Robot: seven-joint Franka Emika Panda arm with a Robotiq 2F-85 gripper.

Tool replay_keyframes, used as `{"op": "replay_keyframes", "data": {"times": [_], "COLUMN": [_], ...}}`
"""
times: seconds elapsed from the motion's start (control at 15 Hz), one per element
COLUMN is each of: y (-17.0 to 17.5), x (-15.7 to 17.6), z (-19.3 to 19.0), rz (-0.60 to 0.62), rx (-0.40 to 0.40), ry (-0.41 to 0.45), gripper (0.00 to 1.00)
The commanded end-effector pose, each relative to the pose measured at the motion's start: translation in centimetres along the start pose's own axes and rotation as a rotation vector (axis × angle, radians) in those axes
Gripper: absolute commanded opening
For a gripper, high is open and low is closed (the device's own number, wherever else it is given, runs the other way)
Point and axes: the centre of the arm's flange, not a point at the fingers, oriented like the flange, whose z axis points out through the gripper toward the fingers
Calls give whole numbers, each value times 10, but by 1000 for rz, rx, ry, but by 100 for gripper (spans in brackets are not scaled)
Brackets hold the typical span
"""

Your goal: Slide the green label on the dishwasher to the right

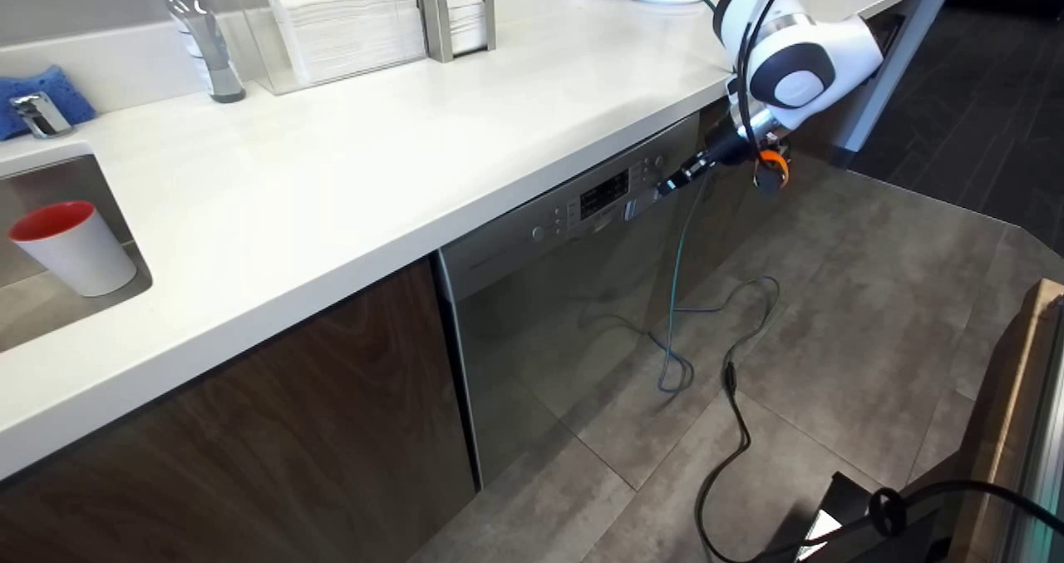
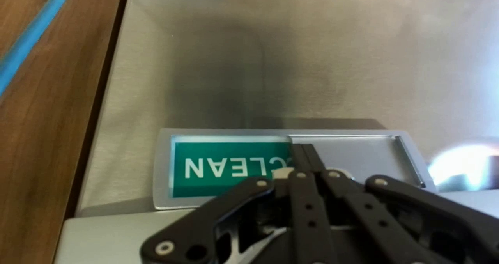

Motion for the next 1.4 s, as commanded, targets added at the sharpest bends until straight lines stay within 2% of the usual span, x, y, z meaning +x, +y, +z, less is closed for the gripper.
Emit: {"op": "replay_keyframes", "data": {"times": [0.0,0.47,1.33], "y": [3,18,34], "x": [4,1,7], "z": [1,-13,-14], "rz": [-12,-9,-18], "rx": [-59,-125,-197], "ry": [21,31,38], "gripper": [0,0,0]}}
